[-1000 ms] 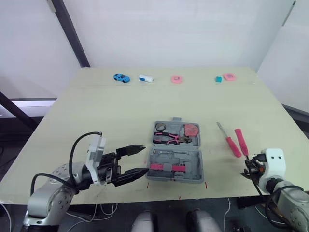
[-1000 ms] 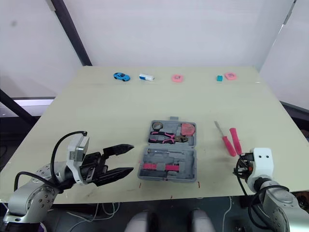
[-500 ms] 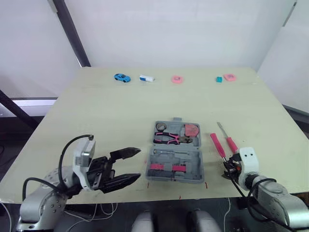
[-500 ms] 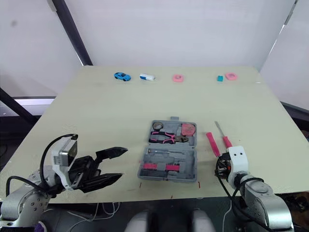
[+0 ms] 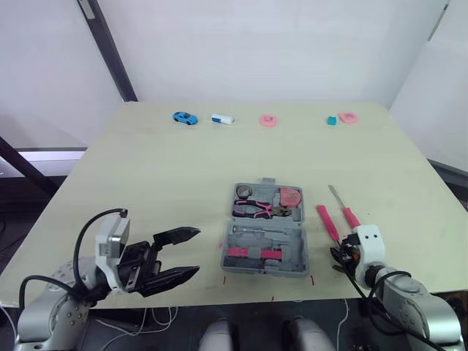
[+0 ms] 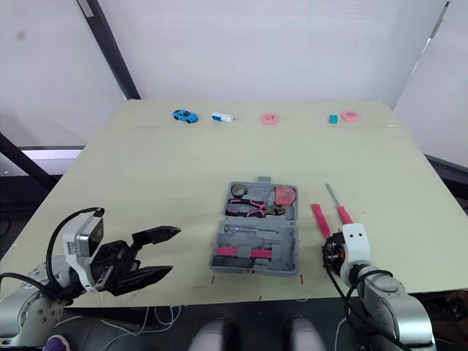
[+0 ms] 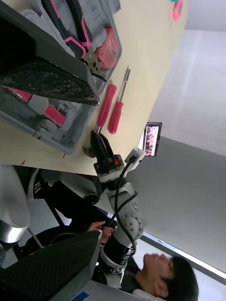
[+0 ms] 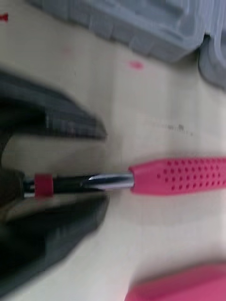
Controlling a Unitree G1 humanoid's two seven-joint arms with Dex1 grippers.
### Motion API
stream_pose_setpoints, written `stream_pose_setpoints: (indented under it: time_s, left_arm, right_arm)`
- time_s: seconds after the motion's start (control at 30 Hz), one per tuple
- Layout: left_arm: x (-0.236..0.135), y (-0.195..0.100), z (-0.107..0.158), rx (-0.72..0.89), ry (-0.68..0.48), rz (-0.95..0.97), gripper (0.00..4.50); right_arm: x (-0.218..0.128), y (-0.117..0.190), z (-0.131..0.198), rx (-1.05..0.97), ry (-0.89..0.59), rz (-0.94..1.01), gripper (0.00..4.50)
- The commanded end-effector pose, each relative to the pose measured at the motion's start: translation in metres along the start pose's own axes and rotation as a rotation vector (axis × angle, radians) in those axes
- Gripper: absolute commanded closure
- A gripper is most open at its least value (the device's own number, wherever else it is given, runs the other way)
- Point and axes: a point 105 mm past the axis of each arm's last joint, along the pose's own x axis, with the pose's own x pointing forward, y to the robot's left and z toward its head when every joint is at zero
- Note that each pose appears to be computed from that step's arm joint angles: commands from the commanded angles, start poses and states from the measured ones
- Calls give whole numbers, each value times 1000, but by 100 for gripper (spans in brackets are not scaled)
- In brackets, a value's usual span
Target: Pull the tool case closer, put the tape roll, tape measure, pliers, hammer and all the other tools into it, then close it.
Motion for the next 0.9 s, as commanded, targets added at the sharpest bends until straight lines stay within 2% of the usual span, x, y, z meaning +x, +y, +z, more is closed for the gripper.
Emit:
stream_pose_setpoints:
  time_s: [0.03,0.3,0.4,0.6,0.73,0.9]
  left_arm:
    - [-1,-1,4,29,-10,-7,0]
    - [4,0,5,31,-31,-10,0]
    - [5,0,5,34,-33,-9,0]
    - [6,0,5,34,-35,-7,0]
    - [8,-2,6,37,-42,-10,0]
    - [10,-4,9,36,-59,-15,0]
  right_arm:
    - [-2,-2,1,2,-20,-16,113]
    - [1,0,-4,-4,-40,-49,113]
    - [3,2,-12,-12,-26,-51,181]
    - [6,5,-24,-38,-9,-56,448]
    - [7,2,-21,-91,-29,-61,448]
    - [-4,8,16,-111,-158,43,448]
